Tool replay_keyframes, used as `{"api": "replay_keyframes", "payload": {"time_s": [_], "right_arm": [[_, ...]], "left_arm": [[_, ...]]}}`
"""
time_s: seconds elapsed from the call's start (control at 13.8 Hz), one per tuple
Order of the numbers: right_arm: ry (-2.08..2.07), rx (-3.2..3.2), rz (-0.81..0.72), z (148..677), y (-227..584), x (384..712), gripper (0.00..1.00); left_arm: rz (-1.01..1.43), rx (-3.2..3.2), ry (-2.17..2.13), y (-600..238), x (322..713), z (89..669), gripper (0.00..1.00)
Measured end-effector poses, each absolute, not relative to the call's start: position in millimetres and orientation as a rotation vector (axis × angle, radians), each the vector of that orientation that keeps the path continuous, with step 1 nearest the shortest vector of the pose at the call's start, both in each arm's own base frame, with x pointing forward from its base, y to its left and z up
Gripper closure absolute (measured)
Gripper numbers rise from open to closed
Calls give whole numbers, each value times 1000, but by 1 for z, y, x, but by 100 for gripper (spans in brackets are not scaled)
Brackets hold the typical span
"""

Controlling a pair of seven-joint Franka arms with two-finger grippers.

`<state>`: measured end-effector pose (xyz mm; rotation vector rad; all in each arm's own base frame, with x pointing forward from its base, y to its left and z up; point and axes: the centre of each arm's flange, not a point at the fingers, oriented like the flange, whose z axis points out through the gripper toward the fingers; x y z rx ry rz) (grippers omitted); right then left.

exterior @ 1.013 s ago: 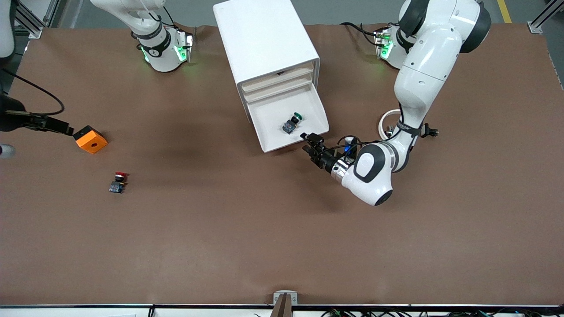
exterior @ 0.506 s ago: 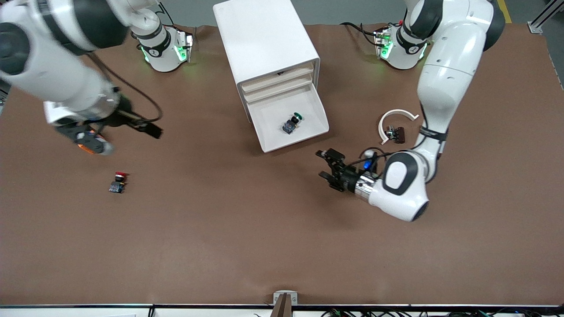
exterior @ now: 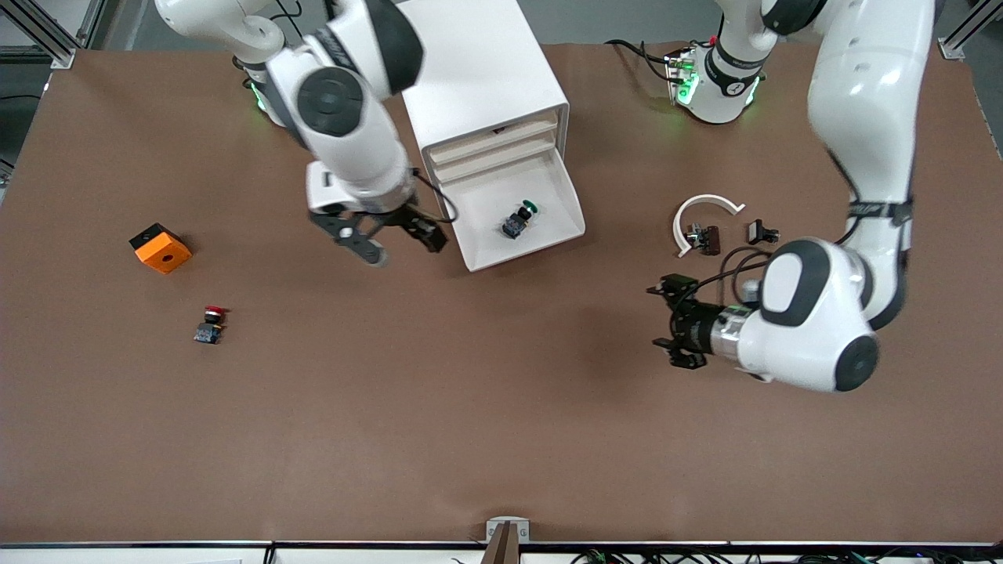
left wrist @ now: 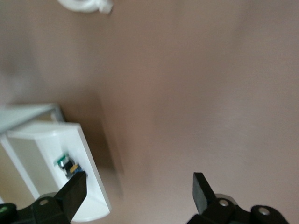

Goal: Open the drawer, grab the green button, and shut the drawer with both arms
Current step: 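Reach the right gripper into the open drawer toward the green button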

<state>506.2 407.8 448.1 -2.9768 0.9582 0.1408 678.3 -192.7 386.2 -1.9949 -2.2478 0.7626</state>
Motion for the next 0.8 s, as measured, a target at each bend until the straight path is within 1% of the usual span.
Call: {"api": "replay_keyframes", "payload": {"time_s": [0.14,0.22,0.36,0.43,0.58,0.8], "right_arm": [[900,-2979,180,421,445,488,0],[879,-2982,170,408,464,477,0],[865,-2984,142,377,503,453,0],[853,-2989,133,361,514,447,0],[842,-3012,137,336,518,447,0],[824,-3046,156,314,522,442,0]], "left_arm": [[690,-2244,-2049,-170,667,435,0],[650,-2362,-1948,-156,664,450,0],[589,-2580,-1667,-134,658,469,0],[568,-2656,-1532,-128,654,475,0],[538,-2737,-1371,-124,649,482,0],[499,-2795,-1194,-120,641,487,0]]}}
